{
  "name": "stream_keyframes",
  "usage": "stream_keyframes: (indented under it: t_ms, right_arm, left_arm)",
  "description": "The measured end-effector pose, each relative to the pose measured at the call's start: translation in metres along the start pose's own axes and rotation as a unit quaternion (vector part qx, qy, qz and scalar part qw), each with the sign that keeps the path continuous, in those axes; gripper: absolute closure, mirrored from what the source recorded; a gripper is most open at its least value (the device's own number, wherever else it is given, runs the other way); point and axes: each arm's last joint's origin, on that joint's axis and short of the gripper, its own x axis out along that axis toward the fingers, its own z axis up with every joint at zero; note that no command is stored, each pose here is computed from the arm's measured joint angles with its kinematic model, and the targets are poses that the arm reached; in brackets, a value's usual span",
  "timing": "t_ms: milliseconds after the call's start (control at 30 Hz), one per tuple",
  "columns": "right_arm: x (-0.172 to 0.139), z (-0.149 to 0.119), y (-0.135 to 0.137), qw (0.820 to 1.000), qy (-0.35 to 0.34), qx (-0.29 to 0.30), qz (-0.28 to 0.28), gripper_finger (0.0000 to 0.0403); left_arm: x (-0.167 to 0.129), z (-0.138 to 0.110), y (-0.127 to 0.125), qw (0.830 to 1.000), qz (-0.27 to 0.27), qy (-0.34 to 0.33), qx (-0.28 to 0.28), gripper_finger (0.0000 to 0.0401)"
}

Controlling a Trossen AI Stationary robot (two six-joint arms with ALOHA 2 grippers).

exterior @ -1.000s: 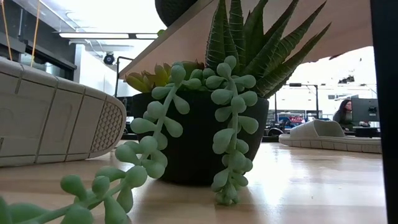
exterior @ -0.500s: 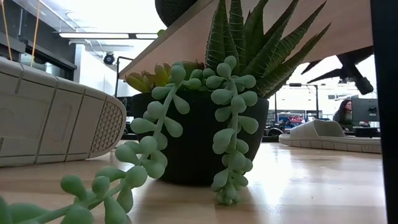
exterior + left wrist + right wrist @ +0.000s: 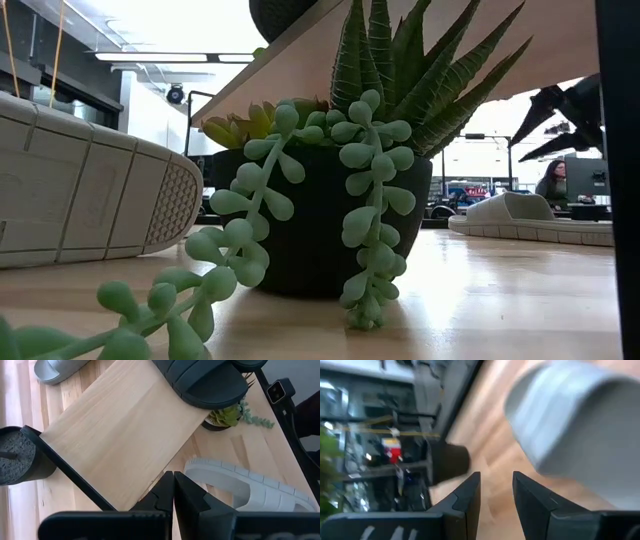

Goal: Pick and place slides into the shelf
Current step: Put the right gray slide on the shelf

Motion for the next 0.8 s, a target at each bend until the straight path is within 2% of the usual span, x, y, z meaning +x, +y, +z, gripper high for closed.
stream_keyframes:
  t_ms: [200,600,800]
  right_arm:
    - [0.000,0.003,-0.001,1.000,-0.016,-0.009,0.001,0.0299]
    - [0.000,0.008,-0.008,0.998,-0.018,-0.049,-0.043,0.0299]
    - [0.008,0.006,-0.021,0.998,-0.010,-0.039,-0.039,0.0299]
  left_arm:
    - [0.000,0.001,0.000,1.000,0.001,-0.006,-0.011,0.0398]
    - [0.000,0.002,0.000,1.000,0.003,-0.008,-0.017,0.0398]
    - [0.000,0.002,0.000,1.000,0.003,-0.008,-0.022,0.0398]
